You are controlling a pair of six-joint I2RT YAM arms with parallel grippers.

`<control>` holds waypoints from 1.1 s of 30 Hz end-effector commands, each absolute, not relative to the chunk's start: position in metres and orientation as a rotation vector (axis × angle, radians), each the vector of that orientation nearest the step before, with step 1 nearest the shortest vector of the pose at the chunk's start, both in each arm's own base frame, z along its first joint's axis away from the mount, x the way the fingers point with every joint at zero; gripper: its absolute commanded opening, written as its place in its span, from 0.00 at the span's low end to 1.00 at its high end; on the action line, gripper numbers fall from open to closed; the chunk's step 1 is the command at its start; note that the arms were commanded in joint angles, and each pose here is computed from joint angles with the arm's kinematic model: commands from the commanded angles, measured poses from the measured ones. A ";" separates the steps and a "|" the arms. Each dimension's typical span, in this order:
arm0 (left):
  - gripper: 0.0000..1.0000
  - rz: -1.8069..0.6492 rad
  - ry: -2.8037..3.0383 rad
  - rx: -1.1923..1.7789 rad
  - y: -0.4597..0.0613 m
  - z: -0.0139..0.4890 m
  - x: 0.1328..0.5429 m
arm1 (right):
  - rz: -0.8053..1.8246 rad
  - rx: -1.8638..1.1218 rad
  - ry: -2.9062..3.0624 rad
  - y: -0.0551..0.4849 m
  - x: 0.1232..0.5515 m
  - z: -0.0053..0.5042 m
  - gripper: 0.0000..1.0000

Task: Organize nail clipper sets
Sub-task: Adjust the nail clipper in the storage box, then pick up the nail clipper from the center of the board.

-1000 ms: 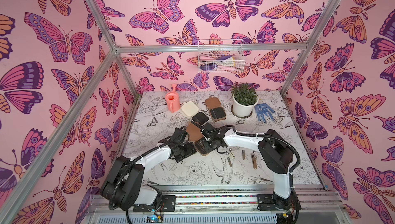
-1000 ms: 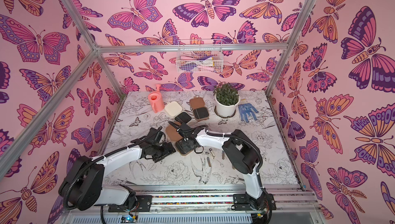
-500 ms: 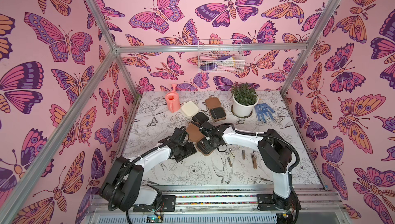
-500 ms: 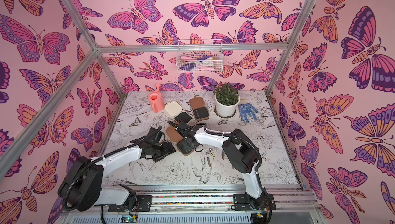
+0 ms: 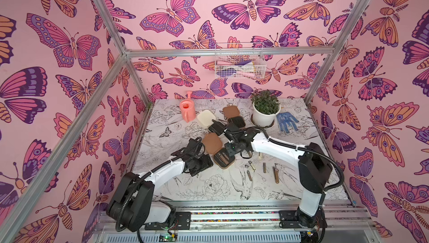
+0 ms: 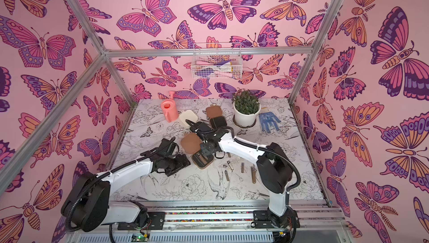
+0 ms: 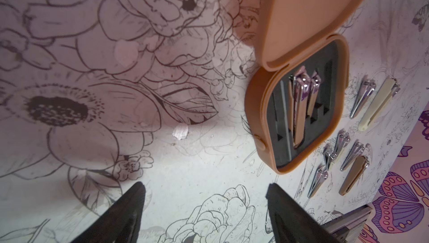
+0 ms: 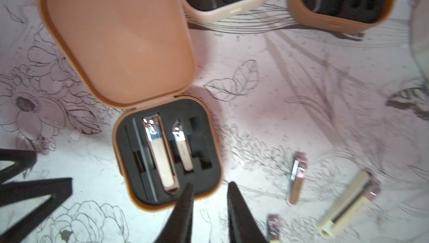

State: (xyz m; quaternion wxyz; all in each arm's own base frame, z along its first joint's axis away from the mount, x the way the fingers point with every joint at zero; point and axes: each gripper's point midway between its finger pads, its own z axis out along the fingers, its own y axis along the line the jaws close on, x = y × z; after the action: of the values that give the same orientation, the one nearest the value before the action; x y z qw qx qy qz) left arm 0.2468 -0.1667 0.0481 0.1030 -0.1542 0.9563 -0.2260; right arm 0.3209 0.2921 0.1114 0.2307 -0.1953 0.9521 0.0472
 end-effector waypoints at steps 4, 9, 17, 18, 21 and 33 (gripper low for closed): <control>0.86 -0.667 2.785 -0.366 -0.165 0.063 0.244 | -0.004 -0.305 2.733 0.192 0.312 0.100 0.42; 0.87 -0.709 2.729 -0.327 -0.167 0.080 0.246 | 0.044 -0.121 2.786 0.152 0.294 0.086 0.43; 0.88 -0.711 2.722 -0.315 -0.168 0.082 0.247 | 0.161 -0.128 2.833 0.160 0.275 0.064 0.47; 0.88 -0.711 2.719 -0.318 -0.168 0.082 0.247 | 0.179 -0.144 2.821 0.163 0.277 0.065 0.49; 0.87 -0.700 2.707 -0.330 -0.165 0.083 0.247 | 0.218 -0.212 2.777 0.172 0.286 0.070 0.50; 0.84 -0.684 2.693 -0.347 -0.162 0.085 0.249 | 0.170 -0.550 2.766 0.203 0.327 0.052 0.48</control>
State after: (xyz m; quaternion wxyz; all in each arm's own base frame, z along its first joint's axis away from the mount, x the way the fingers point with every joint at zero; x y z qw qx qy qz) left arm 0.2535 -0.1657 0.0860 0.1700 -0.1214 0.9454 -0.2503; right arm 0.3217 0.1949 0.0526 0.1589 -0.1576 0.9727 0.0613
